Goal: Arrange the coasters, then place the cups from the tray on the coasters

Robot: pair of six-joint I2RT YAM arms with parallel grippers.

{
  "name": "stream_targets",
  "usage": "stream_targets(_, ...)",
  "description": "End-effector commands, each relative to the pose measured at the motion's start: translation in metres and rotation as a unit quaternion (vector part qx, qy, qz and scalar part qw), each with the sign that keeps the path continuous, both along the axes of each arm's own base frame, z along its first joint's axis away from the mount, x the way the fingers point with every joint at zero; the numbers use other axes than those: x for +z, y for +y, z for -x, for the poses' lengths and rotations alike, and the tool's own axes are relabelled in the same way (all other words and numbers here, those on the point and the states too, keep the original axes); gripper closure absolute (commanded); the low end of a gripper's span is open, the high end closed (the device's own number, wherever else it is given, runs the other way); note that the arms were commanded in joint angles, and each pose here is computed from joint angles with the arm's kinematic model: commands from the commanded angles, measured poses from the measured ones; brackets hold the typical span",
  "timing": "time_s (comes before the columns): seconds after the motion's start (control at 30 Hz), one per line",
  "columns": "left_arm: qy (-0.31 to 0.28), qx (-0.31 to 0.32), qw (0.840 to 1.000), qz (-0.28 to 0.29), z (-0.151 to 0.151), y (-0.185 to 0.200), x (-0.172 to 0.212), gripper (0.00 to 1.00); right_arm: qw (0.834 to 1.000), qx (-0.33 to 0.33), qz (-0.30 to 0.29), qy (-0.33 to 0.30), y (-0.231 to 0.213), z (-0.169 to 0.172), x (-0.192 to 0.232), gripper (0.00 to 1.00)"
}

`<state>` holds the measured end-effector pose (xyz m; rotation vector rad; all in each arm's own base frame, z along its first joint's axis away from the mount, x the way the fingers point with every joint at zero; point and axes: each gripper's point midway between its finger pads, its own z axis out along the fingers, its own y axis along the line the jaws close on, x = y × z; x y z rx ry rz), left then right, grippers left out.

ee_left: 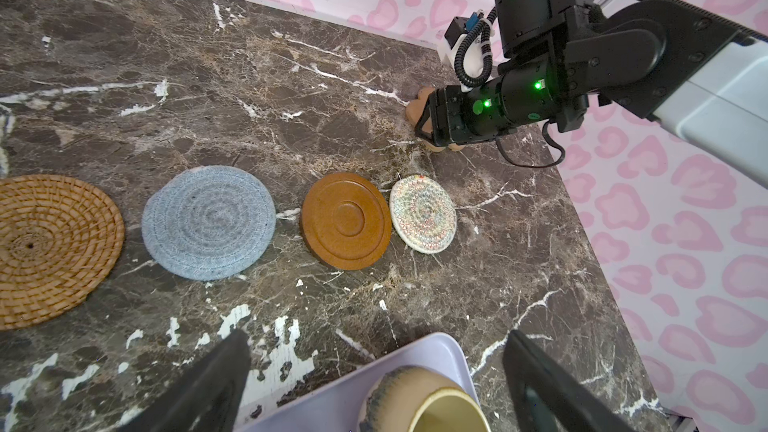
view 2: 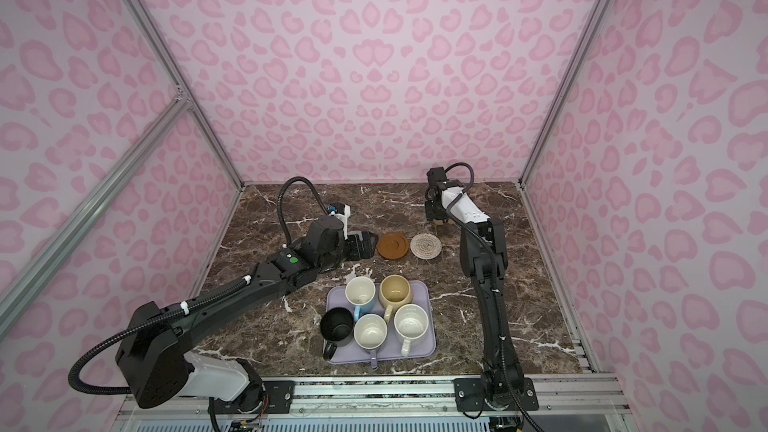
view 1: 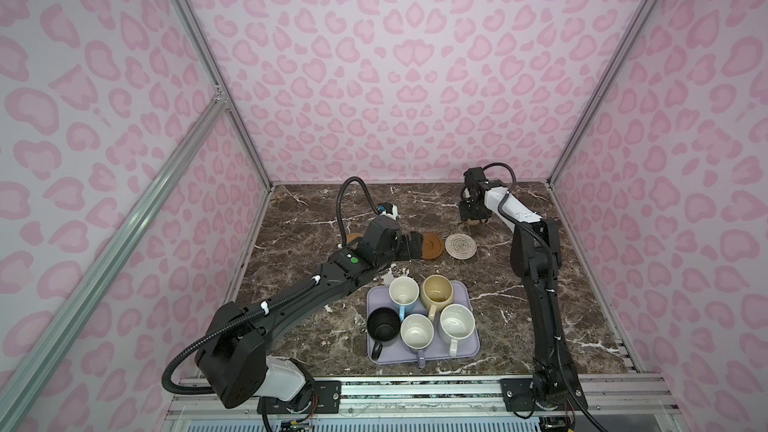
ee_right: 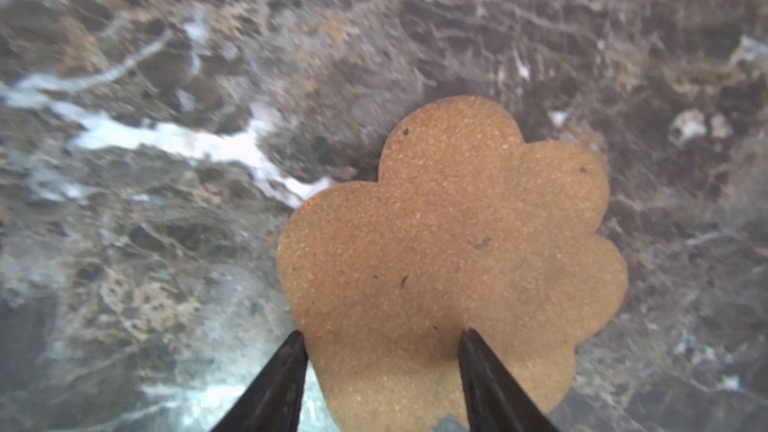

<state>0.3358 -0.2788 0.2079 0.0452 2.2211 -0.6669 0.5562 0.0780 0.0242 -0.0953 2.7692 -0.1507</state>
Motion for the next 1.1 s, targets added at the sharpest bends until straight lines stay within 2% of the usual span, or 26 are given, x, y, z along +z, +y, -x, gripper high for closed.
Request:
stream_targets(0.0,-0.015,0.004,1.0,0.008,-0.002,0.001,0.01,0.03,0.995,-0.032,0.022,0.091,-0.026,0.05,-0.019,0.43)
stream_targets(0.13,-0.019,0.012,1.0,-0.003,-0.004,0.005,0.013,0.03,0.993,-0.045,0.039,0.098,-0.041,0.073,-0.012,0.43)
stream_targets(0.37,-0.003,-0.022,0.999,0.038,-0.001,-0.016,0.011,0.02,0.992,-0.051,0.043,0.108,-0.054,0.106,-0.006,0.43)
stream_targets(0.6,0.001,-0.02,0.999,0.041,0.001,-0.016,0.011,0.02,0.991,-0.076,0.043,0.1,-0.069,0.123,0.003,0.43)
stream_targets(0.73,-0.003,-0.019,0.999,0.045,0.005,-0.013,0.015,0.02,0.993,-0.095,0.022,0.071,-0.07,0.119,0.012,0.42)
stream_targets(0.83,-0.006,-0.015,0.999,0.045,0.005,-0.011,0.016,0.02,0.993,-0.112,-0.037,0.028,-0.054,0.108,0.024,0.31)
stream_targets(0.93,-0.005,-0.017,0.999,0.043,0.006,-0.013,0.016,0.01,0.989,-0.134,-0.052,-0.02,-0.047,0.092,0.037,0.18)
stream_targets(1.07,0.0,-0.018,0.999,0.04,0.005,-0.015,0.012,0.01,0.986,-0.139,-0.061,-0.063,-0.04,0.063,0.046,0.19)
